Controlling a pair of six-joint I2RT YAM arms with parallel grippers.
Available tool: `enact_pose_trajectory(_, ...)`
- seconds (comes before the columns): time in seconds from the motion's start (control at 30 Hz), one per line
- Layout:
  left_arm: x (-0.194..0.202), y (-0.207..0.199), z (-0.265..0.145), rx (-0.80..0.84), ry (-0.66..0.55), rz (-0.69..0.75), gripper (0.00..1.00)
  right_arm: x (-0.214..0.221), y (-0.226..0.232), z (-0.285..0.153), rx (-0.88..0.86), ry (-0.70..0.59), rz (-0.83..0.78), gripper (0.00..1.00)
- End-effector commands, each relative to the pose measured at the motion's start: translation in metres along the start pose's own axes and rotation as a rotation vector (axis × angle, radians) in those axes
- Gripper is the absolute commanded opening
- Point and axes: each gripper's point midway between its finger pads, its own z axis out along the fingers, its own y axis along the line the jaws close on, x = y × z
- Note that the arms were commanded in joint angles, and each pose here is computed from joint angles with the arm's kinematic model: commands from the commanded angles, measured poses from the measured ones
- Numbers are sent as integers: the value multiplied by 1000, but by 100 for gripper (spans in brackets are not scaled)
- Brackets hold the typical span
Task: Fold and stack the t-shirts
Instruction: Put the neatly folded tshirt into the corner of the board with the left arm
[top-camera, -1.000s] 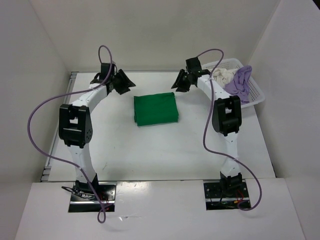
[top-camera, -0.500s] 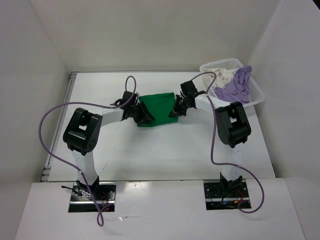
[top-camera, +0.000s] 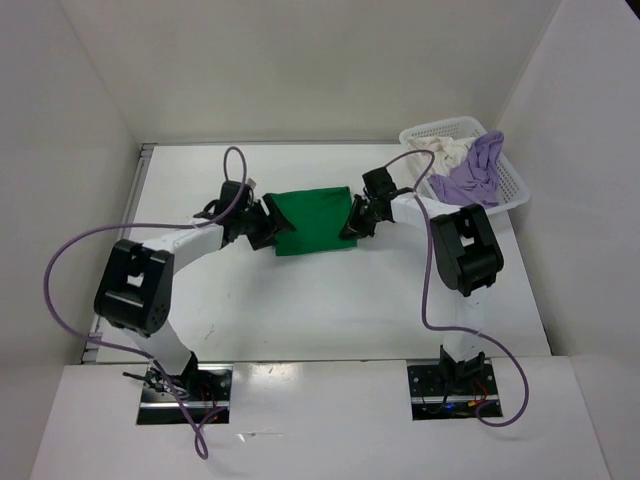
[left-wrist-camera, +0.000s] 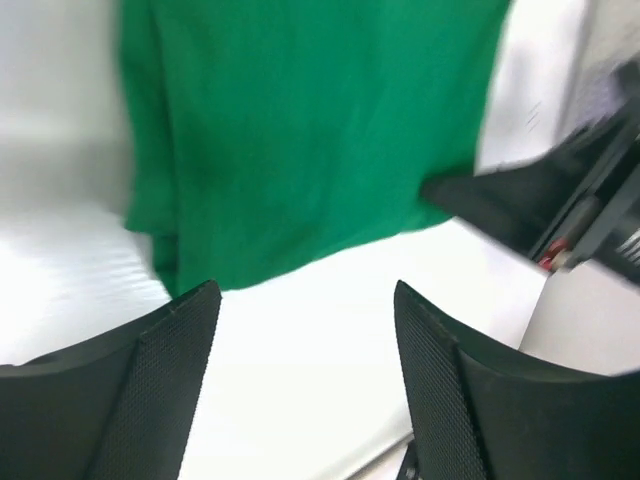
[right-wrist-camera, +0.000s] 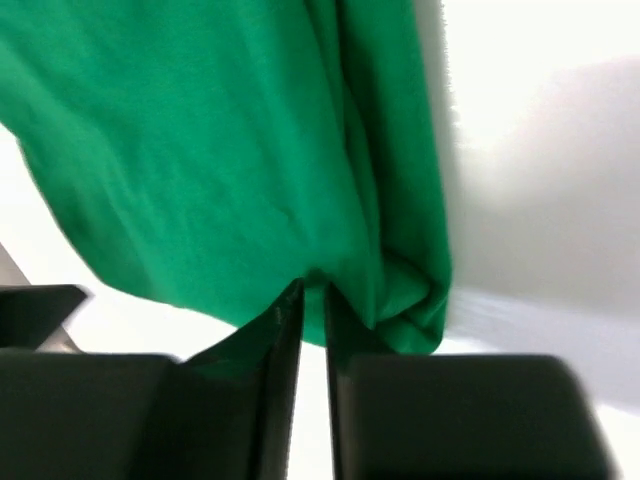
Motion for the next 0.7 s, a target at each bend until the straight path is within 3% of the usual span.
enact_pose_trajectory(0.0, -34, 3, -27, -26, -118, 38, 78, -23, 28, -46, -43, -118, -40, 24)
enact_pose_trajectory(0.07, -47, 16, -30, -41, -133, 14, 81, -23, 33, -58, -53, -129, -45, 35)
enact_pose_trajectory(0.17, -58, 32, -22, -72, -132, 13, 82, -25, 46, -82, -89, -169, -53, 42)
enact_pose_trajectory(0.27, -66, 51, 1, -114, -104, 21, 82, -18, 53, -106, -129, -200, -70, 43)
enact_pose_trajectory(0.43, -73, 51, 29, -76, -62, 37, 82, -5, 64, -143, -201, -243, -91, 44)
enact_pose_trajectory(0.6, -76, 57, 51, -68, -40, 10, 72, 9, 58, -157, -205, -248, -93, 44)
enact_pose_trajectory(0.67, -75, 48, 62, -57, -29, 30, 63, 9, 55, -162, -207, -259, -89, 44)
